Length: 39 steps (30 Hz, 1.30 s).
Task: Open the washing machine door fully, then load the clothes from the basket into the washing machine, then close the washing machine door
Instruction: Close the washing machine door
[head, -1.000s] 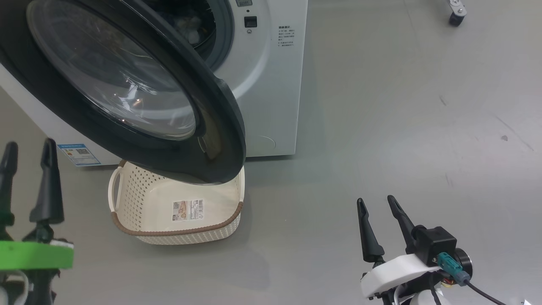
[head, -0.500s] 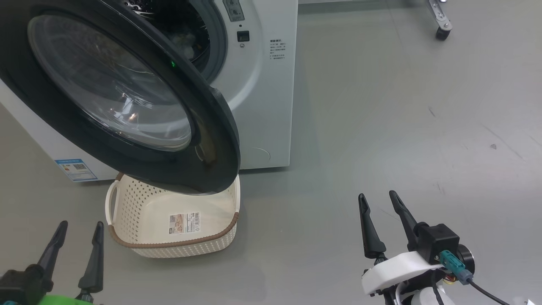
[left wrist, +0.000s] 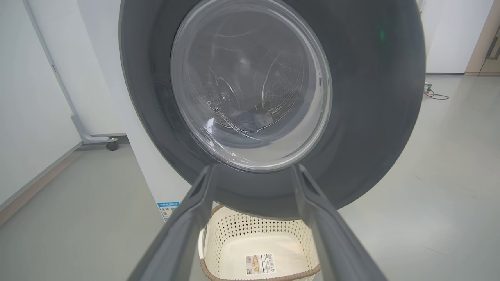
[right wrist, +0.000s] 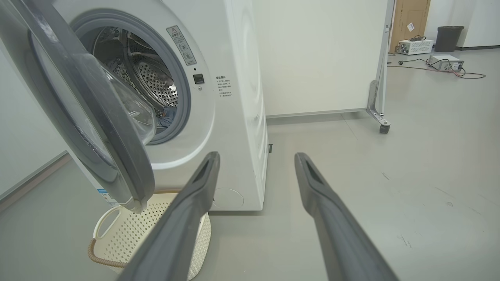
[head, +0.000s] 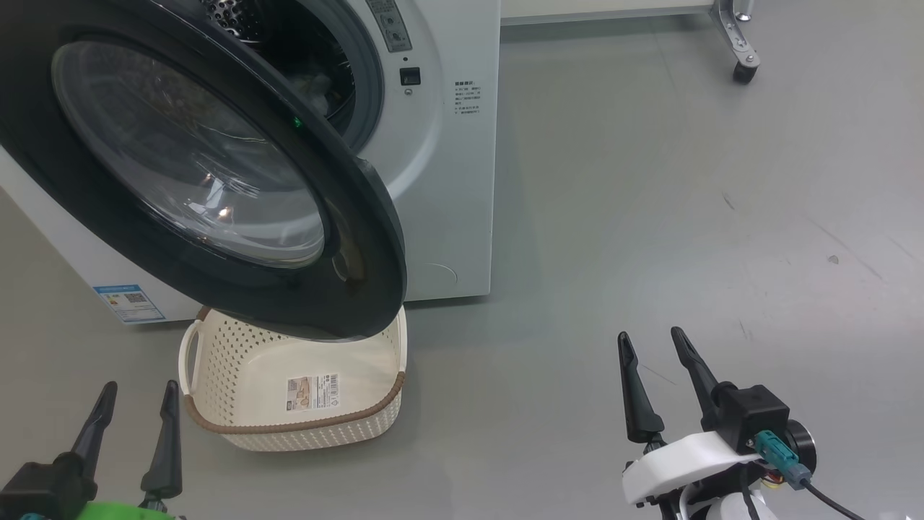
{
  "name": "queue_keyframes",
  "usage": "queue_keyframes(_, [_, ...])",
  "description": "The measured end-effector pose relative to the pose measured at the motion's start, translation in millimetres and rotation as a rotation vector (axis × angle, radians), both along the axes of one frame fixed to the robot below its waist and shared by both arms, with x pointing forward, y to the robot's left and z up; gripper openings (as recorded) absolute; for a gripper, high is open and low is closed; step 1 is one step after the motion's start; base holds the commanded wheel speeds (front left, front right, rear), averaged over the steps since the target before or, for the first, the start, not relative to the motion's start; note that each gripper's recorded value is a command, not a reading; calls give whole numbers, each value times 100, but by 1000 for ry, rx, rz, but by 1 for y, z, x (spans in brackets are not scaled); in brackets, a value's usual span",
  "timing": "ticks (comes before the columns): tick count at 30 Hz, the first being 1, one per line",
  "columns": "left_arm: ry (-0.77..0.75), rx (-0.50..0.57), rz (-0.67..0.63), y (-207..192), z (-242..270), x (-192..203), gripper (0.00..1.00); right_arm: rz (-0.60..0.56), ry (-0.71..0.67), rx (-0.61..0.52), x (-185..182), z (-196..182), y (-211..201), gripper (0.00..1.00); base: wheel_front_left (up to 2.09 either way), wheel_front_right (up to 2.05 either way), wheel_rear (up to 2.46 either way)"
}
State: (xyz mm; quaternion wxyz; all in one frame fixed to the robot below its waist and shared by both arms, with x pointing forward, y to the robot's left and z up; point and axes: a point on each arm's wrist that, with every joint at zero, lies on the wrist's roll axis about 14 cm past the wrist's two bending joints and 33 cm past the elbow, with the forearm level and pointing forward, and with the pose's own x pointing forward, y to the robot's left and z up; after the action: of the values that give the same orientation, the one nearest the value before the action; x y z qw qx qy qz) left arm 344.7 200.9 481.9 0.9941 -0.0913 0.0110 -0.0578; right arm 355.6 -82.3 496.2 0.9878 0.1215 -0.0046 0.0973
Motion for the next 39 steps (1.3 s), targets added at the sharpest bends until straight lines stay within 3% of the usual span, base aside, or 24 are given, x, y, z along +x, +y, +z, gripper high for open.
queue_keyframes(31, [-15, -4, 46, 2, 2, 1, 100, 10, 16, -2, -1, -6, 1, 98, 0, 0, 0])
queue_keyframes(32, [-16, -4, 45, 1, 2, 1, 100, 10, 17, -2, -1, -6, 2, 51, 0, 0, 0])
queue_keyframes(34, [-16, -4, 42, 0, 2, 2, 100, 11, 19, -2, -1, -7, 2, 0, 0, 0, 0])
queue_keyframes(39, [-18, -7, 26, -5, 3, 3, 100, 5, 11, 2, 1, -4, 0, 0, 0, 0, 0])
